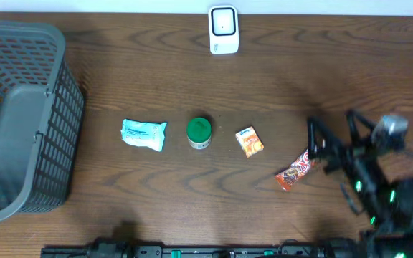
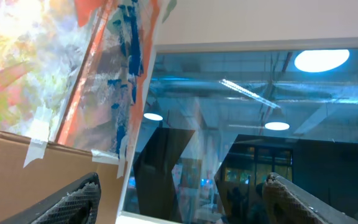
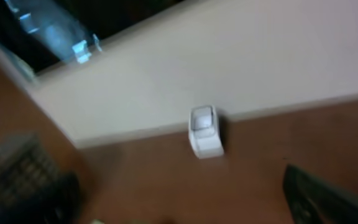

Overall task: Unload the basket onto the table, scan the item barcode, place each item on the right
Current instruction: 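Raise the right arm and swing it toward the green-capped bottle, then lower the right gripper over the green-capped bottle and grasp it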

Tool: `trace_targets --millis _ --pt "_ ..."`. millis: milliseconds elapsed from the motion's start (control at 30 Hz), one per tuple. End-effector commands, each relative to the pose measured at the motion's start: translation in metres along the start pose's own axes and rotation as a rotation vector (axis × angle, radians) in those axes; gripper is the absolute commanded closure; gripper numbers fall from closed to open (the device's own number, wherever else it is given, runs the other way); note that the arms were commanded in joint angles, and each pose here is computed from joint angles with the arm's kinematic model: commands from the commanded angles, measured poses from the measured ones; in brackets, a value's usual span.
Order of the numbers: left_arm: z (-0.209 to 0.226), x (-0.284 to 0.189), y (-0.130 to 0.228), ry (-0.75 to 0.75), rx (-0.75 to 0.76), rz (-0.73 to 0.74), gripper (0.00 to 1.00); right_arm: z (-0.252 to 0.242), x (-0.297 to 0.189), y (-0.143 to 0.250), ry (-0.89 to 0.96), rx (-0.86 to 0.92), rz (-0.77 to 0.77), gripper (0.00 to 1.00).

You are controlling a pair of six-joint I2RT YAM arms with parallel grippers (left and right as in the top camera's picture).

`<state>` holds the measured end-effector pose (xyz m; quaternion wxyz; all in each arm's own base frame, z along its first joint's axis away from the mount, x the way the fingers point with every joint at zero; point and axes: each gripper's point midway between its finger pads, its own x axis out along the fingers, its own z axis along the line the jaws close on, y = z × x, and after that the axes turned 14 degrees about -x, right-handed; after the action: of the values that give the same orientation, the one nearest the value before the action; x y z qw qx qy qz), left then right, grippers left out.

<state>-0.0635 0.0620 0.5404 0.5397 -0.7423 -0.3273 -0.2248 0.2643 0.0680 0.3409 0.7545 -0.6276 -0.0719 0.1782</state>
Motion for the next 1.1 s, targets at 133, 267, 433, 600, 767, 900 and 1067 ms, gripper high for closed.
trace_targets --millis 133,267,433,600,767,900,1067 --pt "0.001 -0.003 -0.004 -0.009 -0.002 -0.015 0.16 0.041 0.090 -0.024 -0.001 -0.149 0.355 0.01" --pt "0.003 -0.003 -0.004 -0.019 -0.002 -0.017 0.16 0.080 0.127 0.006 -0.065 -0.248 0.568 0.01" --pt "0.017 -0.004 -0.009 -0.101 -0.008 -0.042 0.16 0.118 0.165 0.072 -0.182 -0.266 0.747 0.01" --pt "0.018 -0.005 -0.012 -0.114 -0.008 -0.055 0.16 0.135 0.195 0.130 -0.208 -0.250 0.858 0.02" --pt "0.017 -0.006 -0.013 -0.122 0.001 -0.060 0.16 0.119 0.197 0.167 -0.054 -0.079 1.013 0.01" --pt "0.016 -0.007 -0.013 -0.127 0.003 -0.063 0.16 0.116 0.192 0.177 -0.009 -0.041 1.085 0.01" --pt "0.016 -0.007 -0.013 -0.126 -0.005 -0.063 0.16 0.125 0.189 0.198 0.016 -0.013 1.149 0.01"
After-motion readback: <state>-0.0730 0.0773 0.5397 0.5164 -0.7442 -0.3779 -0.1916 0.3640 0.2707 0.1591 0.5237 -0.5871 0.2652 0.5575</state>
